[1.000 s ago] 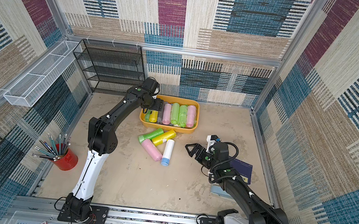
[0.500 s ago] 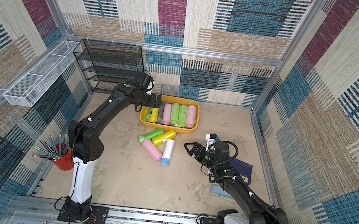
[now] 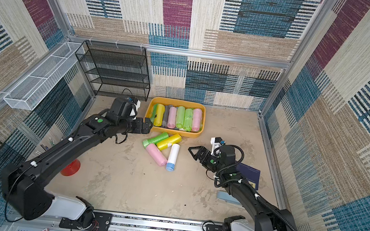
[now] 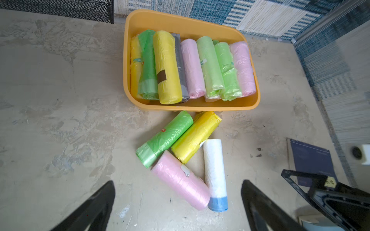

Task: Put the roll of trash bags into the storage box
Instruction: Place the roll of trash bags in the storage box, then pick up the roll of trash bags from the center of the board.

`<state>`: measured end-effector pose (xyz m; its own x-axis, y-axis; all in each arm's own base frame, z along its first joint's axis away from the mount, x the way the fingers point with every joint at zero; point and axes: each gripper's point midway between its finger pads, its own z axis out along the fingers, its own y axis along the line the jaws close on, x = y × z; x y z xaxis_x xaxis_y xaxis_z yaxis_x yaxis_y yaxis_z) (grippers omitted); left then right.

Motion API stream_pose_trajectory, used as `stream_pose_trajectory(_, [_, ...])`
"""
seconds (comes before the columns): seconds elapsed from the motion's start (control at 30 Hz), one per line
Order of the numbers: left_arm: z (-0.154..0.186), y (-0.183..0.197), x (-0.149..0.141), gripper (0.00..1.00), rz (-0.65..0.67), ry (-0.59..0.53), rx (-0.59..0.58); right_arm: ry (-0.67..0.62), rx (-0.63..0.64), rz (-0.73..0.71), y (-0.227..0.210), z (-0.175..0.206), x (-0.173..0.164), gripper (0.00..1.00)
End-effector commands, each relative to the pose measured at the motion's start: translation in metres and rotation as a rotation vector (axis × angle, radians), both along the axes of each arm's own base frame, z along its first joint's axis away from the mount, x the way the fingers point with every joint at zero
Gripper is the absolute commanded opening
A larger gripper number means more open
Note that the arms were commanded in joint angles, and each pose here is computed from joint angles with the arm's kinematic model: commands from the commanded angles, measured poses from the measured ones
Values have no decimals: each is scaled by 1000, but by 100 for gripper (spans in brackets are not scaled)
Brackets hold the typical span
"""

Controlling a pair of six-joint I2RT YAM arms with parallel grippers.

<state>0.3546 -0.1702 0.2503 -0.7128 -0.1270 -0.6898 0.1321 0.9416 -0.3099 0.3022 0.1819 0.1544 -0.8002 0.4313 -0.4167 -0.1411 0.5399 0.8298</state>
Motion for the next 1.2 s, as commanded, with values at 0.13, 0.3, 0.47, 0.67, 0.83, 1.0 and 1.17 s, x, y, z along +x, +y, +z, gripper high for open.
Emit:
stream_pose_trajectory(0.13, [-11, 10, -23, 98, 44, 27, -89, -3, 10, -27, -1, 14, 1, 99])
stream_pose_trajectory(0.3, [-38, 10, -44, 98, 26, 104, -117, 19, 23, -34, 5, 10, -4, 99])
stream_pose_trajectory(0.47, [-47, 14, -63, 98, 27, 90, -182, 46, 10, -23, 16, 4, -5, 99])
stream_pose_trajectory(0.67, [-47, 26, -81, 98, 51, 46, -215, 90, -2, 13, 36, -7, -5, 94])
stream_pose_trajectory(0.83, [-47, 32, -89, 99, 51, 19, -210, 158, -29, 13, 48, -26, -1, 83])
stream_pose_trajectory(1.0, [-46, 35, -90, 98, 45, 10, -189, 194, -15, 43, 66, -38, 2, 78])
stream_pose_trajectory(1.17, [-47, 33, -88, 98, 31, 18, -177, 231, -28, 77, 85, -51, 7, 72])
